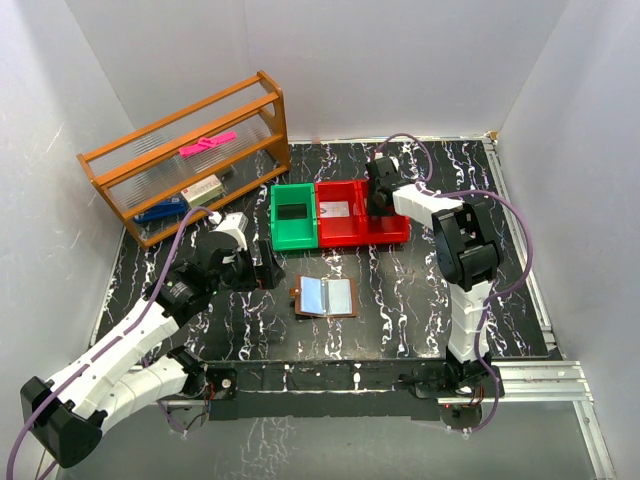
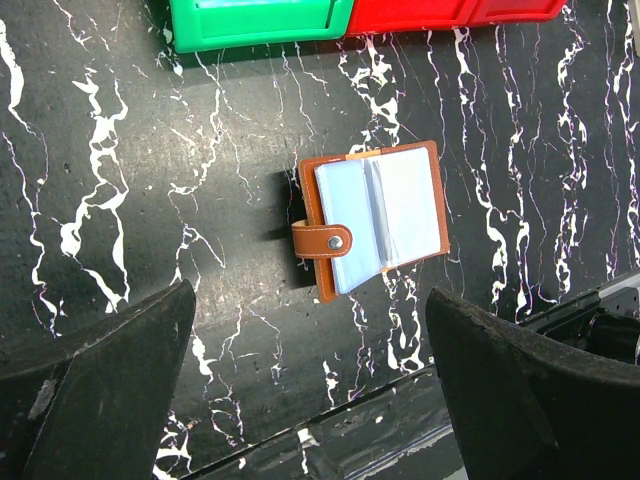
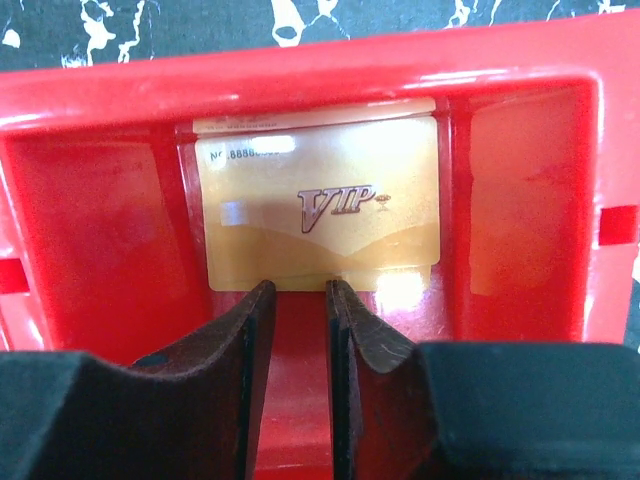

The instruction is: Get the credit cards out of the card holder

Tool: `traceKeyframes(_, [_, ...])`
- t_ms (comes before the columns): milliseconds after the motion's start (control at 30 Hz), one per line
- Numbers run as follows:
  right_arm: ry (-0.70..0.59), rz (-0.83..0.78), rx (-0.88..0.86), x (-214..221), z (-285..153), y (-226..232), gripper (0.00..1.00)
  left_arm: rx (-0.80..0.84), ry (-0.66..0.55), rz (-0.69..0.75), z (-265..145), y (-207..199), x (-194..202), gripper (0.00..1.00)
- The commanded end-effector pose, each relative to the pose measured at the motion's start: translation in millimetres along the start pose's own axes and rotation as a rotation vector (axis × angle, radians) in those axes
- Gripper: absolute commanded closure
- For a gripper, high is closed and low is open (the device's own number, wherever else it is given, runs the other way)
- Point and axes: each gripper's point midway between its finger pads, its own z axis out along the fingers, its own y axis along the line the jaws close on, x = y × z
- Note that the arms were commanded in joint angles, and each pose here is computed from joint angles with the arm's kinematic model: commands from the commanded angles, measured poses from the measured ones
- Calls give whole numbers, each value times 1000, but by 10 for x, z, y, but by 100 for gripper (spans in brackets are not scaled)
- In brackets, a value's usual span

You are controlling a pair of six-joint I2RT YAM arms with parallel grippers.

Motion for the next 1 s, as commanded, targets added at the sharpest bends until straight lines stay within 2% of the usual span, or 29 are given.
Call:
traceKeyframes(0, [-85,46,7,-176,69,29,74,6,-27,1,-89,-29,-91,1])
traceKeyframes(300, [-110,50,-22,-296,-57,90,70,0,-27,-4,-100,-5,-71,1])
traceKeyframes(467, [-196,54,-85,-684,-519,184,64,1,-28,-8,-84,-12,-78,1])
traceKeyframes(700, [-345,96,-169,-992,-1293,183,48,30,-38,-26,-21,-79,-106,1])
traceKeyframes(800, [-370,134,-218,-919,-1543,175,44,48,-32,-33,13,-116,-97,1])
traceKeyframes(967, [-294,196,-494,-440,-1869,488,46,56,3,-51,116,-129,-18,1])
